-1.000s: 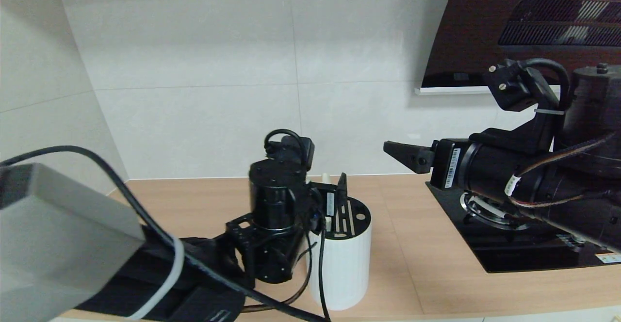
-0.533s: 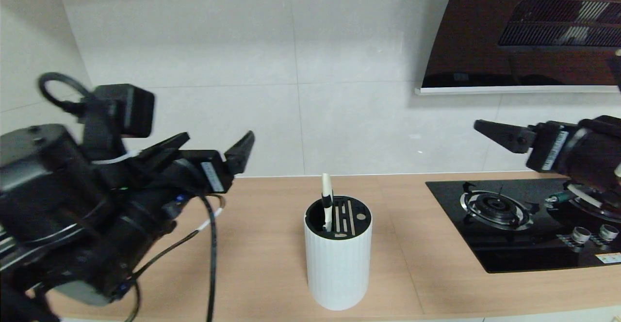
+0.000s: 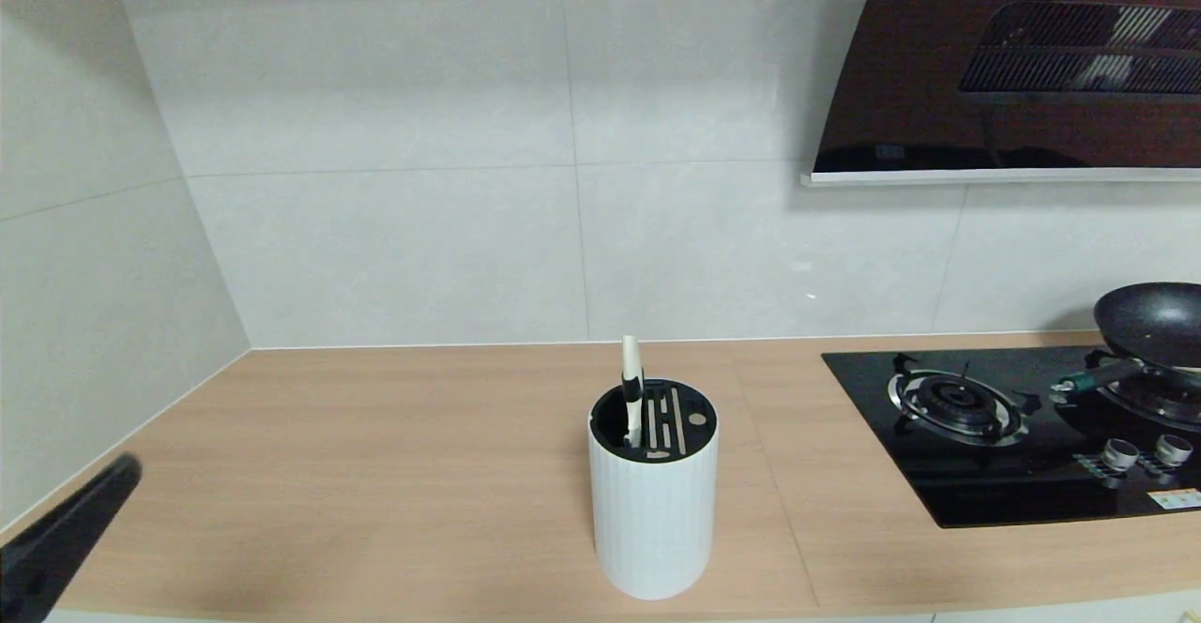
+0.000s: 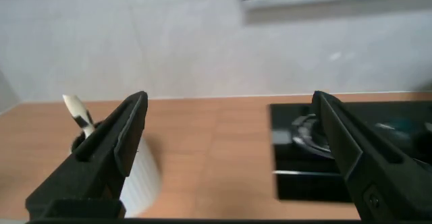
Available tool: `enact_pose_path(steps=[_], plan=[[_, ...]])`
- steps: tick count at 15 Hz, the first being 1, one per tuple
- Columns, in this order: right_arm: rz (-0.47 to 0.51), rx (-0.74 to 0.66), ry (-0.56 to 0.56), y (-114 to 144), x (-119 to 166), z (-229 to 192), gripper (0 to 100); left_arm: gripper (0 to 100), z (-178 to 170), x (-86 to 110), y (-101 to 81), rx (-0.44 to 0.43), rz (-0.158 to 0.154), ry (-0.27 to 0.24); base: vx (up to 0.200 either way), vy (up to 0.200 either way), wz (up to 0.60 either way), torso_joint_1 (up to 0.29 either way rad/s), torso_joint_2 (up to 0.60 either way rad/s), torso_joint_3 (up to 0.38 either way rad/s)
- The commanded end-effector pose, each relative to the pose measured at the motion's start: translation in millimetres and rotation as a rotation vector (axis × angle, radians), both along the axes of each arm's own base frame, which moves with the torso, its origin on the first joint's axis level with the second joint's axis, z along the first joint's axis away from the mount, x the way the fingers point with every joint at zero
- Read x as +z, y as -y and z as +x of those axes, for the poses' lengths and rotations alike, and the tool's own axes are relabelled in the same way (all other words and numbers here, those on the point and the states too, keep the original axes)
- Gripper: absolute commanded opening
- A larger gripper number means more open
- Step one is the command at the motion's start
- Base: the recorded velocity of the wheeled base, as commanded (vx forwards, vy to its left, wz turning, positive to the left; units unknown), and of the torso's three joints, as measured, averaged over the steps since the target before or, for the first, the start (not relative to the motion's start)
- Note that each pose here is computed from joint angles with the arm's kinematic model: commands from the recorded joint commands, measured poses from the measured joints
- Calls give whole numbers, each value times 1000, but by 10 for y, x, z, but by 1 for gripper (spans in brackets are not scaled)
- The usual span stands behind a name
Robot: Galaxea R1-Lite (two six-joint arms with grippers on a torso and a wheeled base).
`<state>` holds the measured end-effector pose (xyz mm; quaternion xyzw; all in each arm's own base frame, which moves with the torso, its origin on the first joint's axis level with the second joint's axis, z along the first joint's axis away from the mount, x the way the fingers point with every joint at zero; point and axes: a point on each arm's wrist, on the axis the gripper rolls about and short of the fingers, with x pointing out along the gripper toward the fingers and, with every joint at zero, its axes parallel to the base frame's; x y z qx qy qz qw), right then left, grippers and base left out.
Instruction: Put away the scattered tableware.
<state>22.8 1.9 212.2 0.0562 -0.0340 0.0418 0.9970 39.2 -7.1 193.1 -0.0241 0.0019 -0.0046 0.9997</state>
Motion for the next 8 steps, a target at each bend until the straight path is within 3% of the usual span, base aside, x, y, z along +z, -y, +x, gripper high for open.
enact_pose_path(steps=[1,2,3,4,6,7,8], plan=[[18,-88,125,166,-357,-738,100,100,-824,-190,-225,80,-28,142,0,0,0,0,0,0],[18,-88,125,166,-359,-745,100,100,-833,-194,-226,80,-28,142,0,0,0,0,0,0],[18,-133,106,151,-393,-752,100,100,-929,-261,-234,90,-7,125,0,0,0,0,0,0],[7,-201,73,109,-479,-711,100,100,-920,-276,-227,178,-24,114,0,0,0,0,0,0],[0,-270,86,65,-639,-752,100,100,-901,-328,-203,235,-24,97,0,0,0,0,0,0],[-24,-254,61,54,-801,-724,100,100,-894,-404,-167,288,-15,87,0,0,0,0,0,0],[-29,-292,34,64,-912,-656,100,100,-943,-577,-133,275,21,104,0,0,0,0,0,0]])
